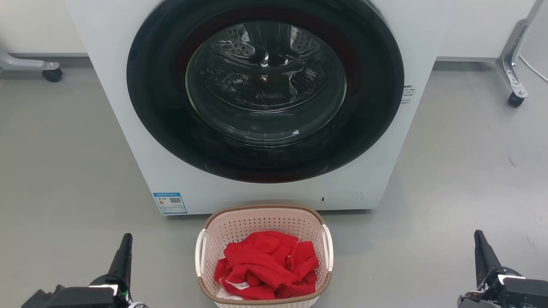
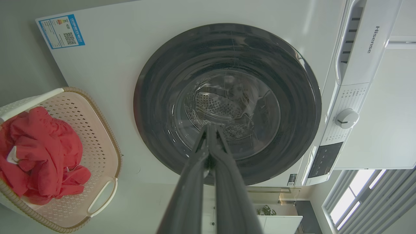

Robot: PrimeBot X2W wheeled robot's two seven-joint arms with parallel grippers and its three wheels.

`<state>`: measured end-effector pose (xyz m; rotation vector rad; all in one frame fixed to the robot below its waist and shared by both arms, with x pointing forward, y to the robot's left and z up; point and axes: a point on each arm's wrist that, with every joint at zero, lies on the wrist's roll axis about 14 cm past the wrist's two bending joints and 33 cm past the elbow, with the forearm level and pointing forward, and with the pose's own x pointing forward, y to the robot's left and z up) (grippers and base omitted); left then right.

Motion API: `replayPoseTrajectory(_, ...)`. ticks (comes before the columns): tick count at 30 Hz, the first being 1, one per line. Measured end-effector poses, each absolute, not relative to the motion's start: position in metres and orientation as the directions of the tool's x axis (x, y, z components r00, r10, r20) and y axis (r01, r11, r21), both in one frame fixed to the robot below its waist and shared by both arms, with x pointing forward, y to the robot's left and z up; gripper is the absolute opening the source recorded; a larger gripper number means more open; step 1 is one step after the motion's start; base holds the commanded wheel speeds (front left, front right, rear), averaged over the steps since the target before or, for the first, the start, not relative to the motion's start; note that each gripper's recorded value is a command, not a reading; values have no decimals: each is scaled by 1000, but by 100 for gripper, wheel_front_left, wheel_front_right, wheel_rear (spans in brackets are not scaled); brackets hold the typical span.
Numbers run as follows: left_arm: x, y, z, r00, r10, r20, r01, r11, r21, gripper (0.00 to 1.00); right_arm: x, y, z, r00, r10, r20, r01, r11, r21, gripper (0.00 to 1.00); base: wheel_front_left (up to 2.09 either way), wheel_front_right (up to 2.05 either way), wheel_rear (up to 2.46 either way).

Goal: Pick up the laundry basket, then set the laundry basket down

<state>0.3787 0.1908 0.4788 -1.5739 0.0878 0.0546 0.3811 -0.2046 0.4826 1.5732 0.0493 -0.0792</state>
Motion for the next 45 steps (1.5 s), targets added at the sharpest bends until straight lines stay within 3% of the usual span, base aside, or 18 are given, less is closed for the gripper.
replayPoseTrajectory(45,379,191,479,996,-21,-90,-90,-4,-996,0,381,-205,483,997,-19,-81,81,-4,997,0,0,0,0)
